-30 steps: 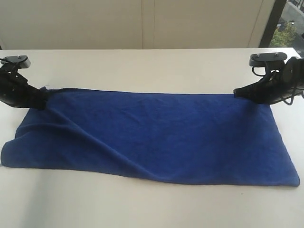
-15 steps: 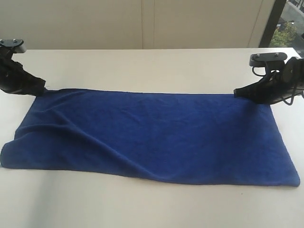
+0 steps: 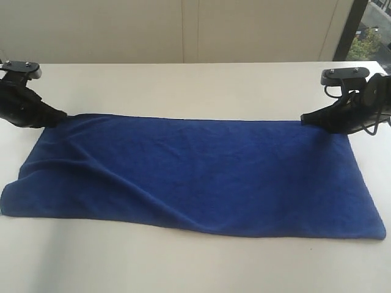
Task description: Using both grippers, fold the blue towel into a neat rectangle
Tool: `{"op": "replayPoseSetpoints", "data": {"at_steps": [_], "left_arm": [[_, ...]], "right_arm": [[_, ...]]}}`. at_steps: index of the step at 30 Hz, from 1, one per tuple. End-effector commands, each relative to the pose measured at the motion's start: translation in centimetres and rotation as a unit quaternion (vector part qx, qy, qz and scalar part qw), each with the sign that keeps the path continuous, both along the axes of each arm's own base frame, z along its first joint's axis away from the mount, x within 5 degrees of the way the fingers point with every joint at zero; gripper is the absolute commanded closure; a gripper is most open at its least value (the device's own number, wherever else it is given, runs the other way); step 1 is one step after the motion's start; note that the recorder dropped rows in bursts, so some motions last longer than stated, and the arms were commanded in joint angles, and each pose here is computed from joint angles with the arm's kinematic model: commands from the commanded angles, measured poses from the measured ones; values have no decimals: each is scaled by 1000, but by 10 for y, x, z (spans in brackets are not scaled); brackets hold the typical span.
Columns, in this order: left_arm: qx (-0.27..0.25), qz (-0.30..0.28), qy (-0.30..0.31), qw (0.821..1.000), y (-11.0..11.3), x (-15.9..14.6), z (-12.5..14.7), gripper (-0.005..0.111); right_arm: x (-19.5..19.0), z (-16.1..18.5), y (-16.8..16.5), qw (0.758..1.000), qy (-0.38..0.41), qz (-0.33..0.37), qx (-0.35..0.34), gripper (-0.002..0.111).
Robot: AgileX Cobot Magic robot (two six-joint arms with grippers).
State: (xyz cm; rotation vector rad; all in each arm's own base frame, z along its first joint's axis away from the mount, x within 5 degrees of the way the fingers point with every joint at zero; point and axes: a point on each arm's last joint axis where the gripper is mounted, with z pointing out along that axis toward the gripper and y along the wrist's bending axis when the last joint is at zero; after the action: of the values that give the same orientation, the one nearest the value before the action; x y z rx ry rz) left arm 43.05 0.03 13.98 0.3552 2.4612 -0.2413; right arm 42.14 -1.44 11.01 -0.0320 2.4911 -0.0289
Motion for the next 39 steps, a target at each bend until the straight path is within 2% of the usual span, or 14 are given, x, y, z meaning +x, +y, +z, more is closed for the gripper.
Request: {"op": "replayPoseSetpoints", "data": {"at_steps": [1,7,13,16,24,28,35,39], "left_arm": [[2,10,-22,1000,-4,6,6,107],[-19,25,-18,999,-7,17,-4,107],[-20,47,-24,998,-4,19,-7,107],[-30,72,-23,997,-2,20,-7,107],[-22,77,-30,996,0,21,-7,107],[-26,73,-31,997,-1,20,-3,107],[-57,29,-21,998,-11,11,23,107],[-62,21,-12,998,-12,10,21,107]], "right_arm": [[-1,-2,-3,1000,4,-2,-1,108],[0,-2,-3,1000,3,-2,-1,108],[0,-2,-3,1000,2,-2,-1,108],[0,-2,-3,1000,2,-2,-1,108],[0,-2,-3,1000,0,-2,-2,108],[0,-2,-3,1000,-1,-2,-2,108],[1,-1,-3,1000,-4,-1,-2,108],[1,-1,-3,1000,-4,-1,-2,108]]}}
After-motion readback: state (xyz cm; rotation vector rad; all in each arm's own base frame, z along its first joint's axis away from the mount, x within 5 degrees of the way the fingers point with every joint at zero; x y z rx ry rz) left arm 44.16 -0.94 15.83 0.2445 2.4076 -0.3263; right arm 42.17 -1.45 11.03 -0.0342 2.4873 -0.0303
